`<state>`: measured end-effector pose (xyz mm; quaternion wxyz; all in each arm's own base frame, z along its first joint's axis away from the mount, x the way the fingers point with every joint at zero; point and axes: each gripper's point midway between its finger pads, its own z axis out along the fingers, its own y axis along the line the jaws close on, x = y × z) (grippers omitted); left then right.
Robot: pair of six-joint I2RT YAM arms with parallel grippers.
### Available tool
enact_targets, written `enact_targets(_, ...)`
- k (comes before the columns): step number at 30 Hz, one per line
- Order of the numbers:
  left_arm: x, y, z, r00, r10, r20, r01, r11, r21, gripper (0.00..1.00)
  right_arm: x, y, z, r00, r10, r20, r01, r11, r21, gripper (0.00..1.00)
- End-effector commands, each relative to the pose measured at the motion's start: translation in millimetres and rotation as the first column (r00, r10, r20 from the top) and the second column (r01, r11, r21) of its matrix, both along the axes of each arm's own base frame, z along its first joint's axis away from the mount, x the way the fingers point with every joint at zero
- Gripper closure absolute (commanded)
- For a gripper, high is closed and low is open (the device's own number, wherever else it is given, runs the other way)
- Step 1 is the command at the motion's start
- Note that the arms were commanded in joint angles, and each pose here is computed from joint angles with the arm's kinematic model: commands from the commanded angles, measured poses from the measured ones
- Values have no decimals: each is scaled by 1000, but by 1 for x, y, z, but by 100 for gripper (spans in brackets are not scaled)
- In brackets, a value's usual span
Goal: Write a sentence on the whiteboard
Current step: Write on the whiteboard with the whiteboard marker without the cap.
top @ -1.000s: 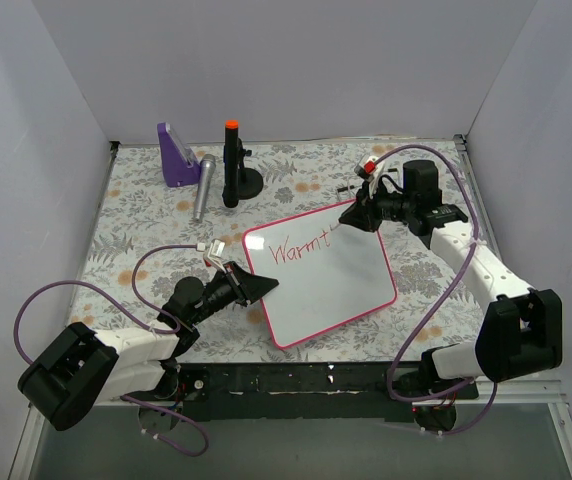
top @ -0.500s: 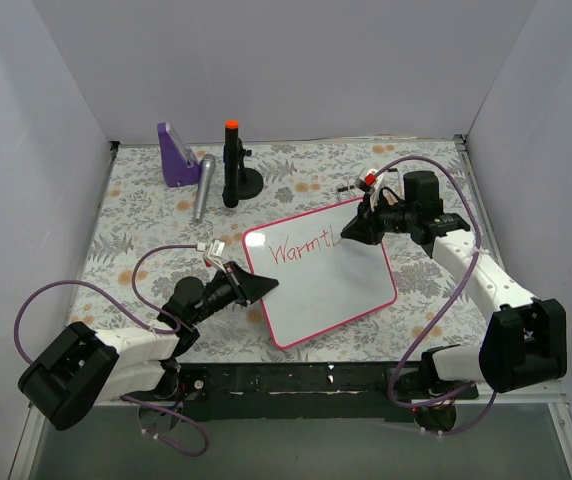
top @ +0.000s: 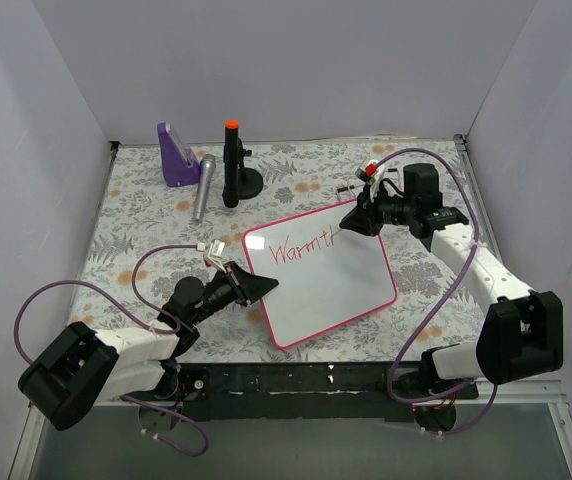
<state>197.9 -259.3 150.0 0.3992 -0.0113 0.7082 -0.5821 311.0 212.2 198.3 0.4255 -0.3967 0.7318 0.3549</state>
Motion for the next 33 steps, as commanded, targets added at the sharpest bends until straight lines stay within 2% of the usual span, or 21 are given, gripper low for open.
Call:
enact_targets(1,-5,-5,36,989,-34,146,44,997,-63,100,24,-5,20,995,-50,81,49,999,12,99)
enact_targets(8,-5,-4,35,989,-33,145,43,997,-63,100,24,-9,18,996,-54,70,54,998,12,99)
enact_targets(17,-5,-4,36,988,-33,148,42,997,-63,100,-7,-12,-3,1000,24,9,-24,999,-23,99)
enact_targets(23,-4,-5,36,988,-34,148,44,997,-63,100,-10,-21,-10,1000,-12,12,13,998,-59,99)
enact_targets(27,-5,-5,36,988,-34,150,44,997,-60,100,2,-31,5,997,-63,42,66,997,-52,99)
enact_targets(33,-5,-4,33,989,-32,145,40,998,-53,100,-6,-26,52,994,-1,109,-3,999,37,99)
